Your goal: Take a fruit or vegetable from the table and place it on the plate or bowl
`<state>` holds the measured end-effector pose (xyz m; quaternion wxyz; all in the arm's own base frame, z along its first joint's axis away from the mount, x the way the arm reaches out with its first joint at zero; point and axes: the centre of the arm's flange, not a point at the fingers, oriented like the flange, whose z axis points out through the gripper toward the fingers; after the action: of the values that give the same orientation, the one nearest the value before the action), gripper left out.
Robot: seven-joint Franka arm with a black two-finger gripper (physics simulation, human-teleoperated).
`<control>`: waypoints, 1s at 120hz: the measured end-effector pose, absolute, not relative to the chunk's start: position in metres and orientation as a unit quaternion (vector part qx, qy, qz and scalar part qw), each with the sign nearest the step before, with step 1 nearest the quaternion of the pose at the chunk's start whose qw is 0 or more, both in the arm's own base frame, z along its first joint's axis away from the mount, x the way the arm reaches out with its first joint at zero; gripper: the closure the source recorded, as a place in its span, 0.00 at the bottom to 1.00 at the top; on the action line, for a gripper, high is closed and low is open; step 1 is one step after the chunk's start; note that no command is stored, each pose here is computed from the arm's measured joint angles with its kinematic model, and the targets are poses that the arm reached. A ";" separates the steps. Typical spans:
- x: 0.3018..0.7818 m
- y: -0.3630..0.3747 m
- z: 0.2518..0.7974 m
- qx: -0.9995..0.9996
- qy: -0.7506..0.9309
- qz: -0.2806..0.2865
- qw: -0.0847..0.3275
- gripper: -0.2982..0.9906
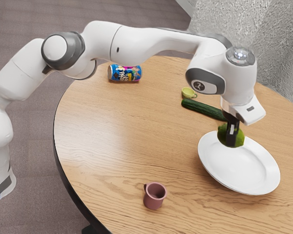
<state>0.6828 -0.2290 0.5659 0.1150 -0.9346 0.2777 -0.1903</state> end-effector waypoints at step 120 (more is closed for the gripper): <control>0.556 0.035 0.668 -0.995 -0.031 -0.053 0.079 0.23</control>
<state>0.5559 0.0355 0.6680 0.0789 -0.9950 -0.0308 -0.0526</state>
